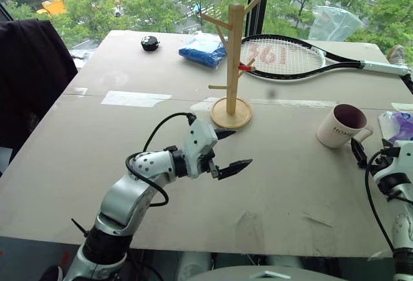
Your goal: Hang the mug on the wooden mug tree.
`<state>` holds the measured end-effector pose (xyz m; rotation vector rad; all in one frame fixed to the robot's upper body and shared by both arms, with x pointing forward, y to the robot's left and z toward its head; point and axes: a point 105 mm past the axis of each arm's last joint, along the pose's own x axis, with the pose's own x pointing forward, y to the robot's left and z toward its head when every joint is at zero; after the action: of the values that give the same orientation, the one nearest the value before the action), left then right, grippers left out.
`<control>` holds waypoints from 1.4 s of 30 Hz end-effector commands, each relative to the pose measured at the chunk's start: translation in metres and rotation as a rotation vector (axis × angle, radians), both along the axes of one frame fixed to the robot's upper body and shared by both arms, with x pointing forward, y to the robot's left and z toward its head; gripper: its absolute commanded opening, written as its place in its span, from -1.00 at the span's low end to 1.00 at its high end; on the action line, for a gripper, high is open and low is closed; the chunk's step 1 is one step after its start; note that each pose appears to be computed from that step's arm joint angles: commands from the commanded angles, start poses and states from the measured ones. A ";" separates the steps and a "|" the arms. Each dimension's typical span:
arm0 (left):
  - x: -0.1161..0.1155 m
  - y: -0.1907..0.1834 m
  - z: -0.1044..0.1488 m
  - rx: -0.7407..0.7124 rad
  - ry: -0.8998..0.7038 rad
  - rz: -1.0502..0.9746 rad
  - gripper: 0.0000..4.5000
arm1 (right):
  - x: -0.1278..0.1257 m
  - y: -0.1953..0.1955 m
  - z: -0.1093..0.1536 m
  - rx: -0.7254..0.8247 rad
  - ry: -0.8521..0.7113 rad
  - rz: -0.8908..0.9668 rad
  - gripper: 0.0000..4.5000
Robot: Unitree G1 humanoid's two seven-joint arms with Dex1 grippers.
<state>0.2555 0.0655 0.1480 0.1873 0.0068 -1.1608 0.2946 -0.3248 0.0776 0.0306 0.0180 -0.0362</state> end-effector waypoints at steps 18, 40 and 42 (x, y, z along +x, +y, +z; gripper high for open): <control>0.005 0.015 0.000 -0.083 -0.063 0.111 1.00 | 0.035 0.038 0.041 -0.099 -0.028 0.399 -0.97; -0.005 0.031 0.033 -0.540 -0.283 0.224 1.00 | 0.043 0.211 0.193 -0.794 0.102 0.932 -0.97; -0.006 0.030 0.033 -0.550 -0.280 0.221 1.00 | 0.043 0.220 0.197 -0.795 0.098 0.939 -0.97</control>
<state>0.2544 0.0950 0.1714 -0.1259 -0.4681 -0.8702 0.3398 -0.1121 0.2666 -0.7549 0.1336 0.8976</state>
